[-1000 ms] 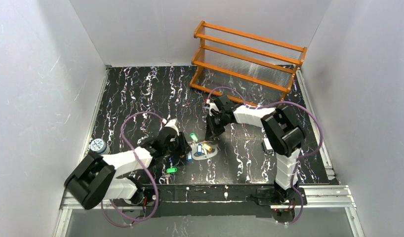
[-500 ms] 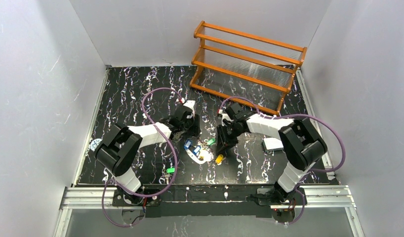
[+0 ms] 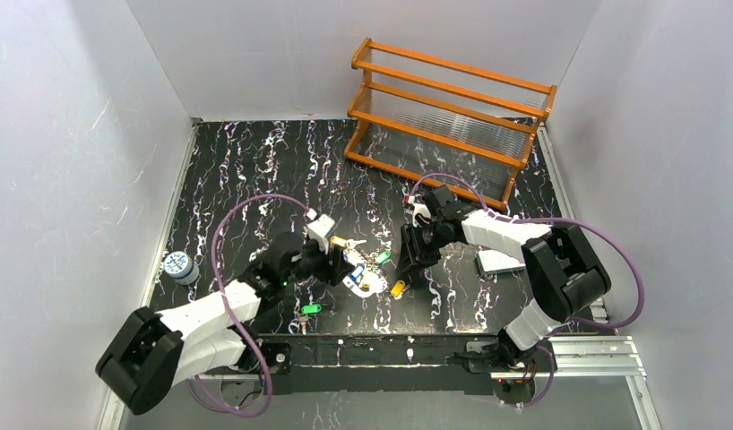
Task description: Put the keys on the keyring
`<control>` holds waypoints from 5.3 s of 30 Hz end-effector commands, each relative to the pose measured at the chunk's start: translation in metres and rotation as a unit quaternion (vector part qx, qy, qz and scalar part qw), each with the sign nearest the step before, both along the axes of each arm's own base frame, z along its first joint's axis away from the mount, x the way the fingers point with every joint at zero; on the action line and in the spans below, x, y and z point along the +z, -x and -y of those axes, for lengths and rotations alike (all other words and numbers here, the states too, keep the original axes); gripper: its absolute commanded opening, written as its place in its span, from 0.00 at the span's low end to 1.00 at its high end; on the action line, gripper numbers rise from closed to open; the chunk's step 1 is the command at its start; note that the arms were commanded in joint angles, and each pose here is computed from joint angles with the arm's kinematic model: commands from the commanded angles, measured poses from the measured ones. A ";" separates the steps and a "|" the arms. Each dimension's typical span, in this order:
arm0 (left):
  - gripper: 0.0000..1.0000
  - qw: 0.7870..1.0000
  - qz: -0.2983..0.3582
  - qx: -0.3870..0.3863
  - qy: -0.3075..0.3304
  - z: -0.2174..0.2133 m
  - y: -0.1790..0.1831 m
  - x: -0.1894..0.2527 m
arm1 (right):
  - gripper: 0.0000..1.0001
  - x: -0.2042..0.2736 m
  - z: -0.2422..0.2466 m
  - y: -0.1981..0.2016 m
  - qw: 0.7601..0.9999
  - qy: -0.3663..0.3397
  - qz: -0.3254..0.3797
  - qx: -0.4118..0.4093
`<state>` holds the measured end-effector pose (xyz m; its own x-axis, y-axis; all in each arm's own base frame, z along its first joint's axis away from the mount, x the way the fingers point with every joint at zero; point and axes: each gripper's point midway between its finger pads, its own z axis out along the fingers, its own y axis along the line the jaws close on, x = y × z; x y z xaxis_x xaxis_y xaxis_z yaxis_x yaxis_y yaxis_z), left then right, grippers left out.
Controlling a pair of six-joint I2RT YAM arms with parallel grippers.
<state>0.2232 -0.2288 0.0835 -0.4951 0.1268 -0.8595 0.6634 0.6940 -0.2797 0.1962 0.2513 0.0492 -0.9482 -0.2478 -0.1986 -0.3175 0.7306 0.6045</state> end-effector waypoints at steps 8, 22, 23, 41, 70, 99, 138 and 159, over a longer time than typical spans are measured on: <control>0.52 0.911 0.281 -0.297 -0.054 0.045 0.065 0.007 | 0.52 0.004 -0.011 0.007 0.999 -0.042 -0.004 0.025; 0.29 0.817 0.391 -0.385 -0.177 0.093 0.048 -0.014 | 0.52 -0.004 -0.007 0.013 0.999 -0.041 -0.012 0.018; 0.28 0.814 0.393 -0.388 -0.181 0.094 0.047 -0.016 | 0.52 -0.005 -0.007 0.014 0.999 -0.040 -0.014 0.018; 0.29 0.794 0.373 -0.421 -0.232 0.110 0.047 -0.056 | 0.52 -0.004 -0.004 0.015 0.999 -0.038 -0.014 0.016; 0.18 0.866 0.330 -0.337 -0.169 0.075 0.069 -0.027 | 0.47 0.012 -0.028 -0.016 0.998 -0.064 0.009 0.024; 0.28 0.891 0.338 -0.264 -0.151 0.059 0.059 -0.008 | 0.01 -0.003 -0.040 -0.005 0.997 -0.047 -0.063 0.009; 0.26 0.881 0.407 -0.188 -0.150 0.083 0.039 0.052 | 0.01 0.067 -0.054 0.008 0.940 -0.106 -0.237 -0.223; 0.00 0.890 0.375 -0.134 -0.223 0.077 0.020 0.031 | 0.01 0.078 -0.056 0.010 0.936 -0.131 -0.241 -0.220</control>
<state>0.1921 -0.3127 0.1077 0.3333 0.5363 -0.7754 0.7433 0.3564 0.5660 0.1929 0.3023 0.1066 -0.9357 0.2271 0.2701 0.3528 0.5851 0.7302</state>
